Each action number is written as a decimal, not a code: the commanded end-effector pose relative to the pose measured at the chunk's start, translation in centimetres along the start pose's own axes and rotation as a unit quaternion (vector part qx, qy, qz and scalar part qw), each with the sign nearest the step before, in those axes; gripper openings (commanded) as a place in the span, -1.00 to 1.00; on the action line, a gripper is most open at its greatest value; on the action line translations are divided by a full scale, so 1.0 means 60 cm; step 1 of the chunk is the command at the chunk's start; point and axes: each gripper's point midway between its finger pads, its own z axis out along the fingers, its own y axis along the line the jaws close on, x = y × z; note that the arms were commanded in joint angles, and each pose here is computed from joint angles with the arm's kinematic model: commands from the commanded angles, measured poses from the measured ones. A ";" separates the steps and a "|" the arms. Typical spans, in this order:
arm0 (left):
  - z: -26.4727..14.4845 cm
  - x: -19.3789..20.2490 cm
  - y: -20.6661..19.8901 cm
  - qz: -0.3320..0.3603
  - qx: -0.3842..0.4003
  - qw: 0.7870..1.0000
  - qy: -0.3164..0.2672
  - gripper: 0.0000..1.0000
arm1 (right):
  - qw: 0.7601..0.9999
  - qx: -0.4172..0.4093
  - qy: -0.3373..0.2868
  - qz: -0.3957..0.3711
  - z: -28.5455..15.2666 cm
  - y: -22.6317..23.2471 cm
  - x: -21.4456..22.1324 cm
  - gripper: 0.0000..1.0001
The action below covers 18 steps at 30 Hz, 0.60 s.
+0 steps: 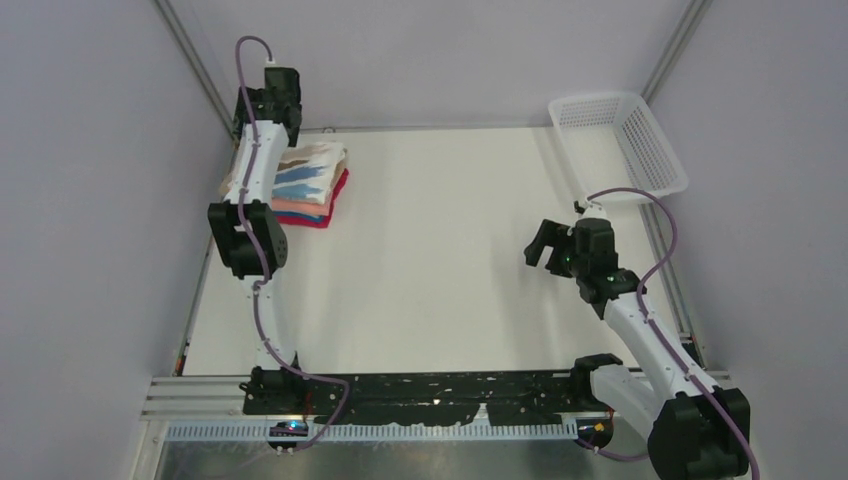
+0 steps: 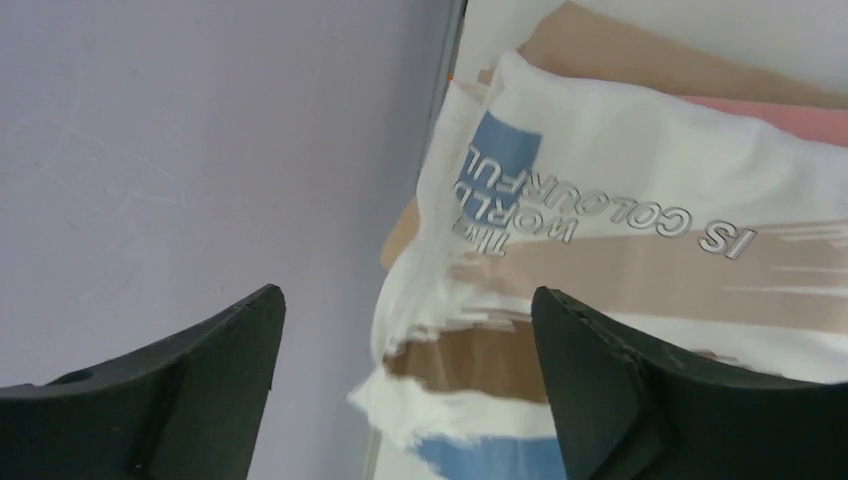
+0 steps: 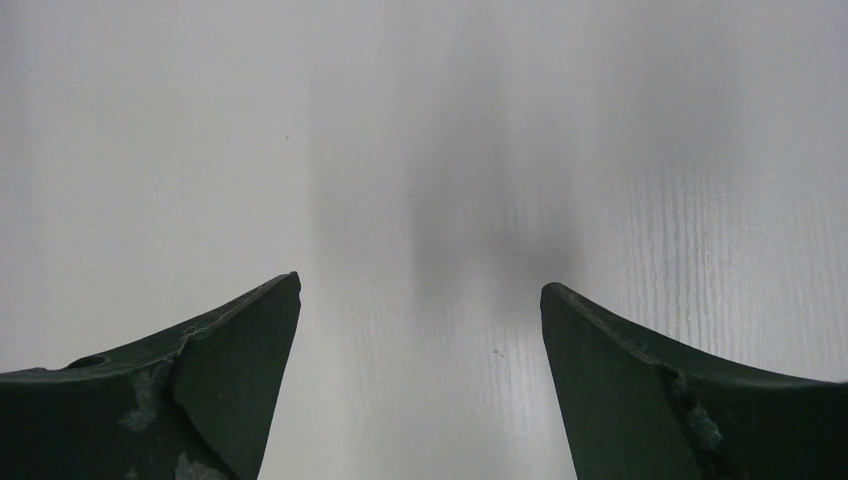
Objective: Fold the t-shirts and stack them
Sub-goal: Put the neatly folded tshirt into the corner of the board with the left arm
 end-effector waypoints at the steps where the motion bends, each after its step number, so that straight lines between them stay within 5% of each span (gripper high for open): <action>1: -0.034 -0.011 0.027 -0.043 0.008 0.999 -0.003 0.99 | 1.000 0.002 -0.029 -0.008 -0.013 0.000 -0.023 0.90; 7: -0.122 -0.043 0.038 -0.132 0.087 0.986 -0.052 0.99 | 0.999 0.011 -0.041 -0.004 -0.015 -0.006 -0.029 0.90; 13: -0.240 -0.075 0.019 -0.238 0.212 0.940 -0.121 0.99 | 0.999 0.014 -0.050 -0.003 -0.018 -0.007 -0.035 0.90; 18: -0.337 -0.028 -0.017 -0.285 0.260 0.911 -0.148 0.99 | 0.998 0.015 -0.066 0.002 -0.027 -0.008 -0.041 0.90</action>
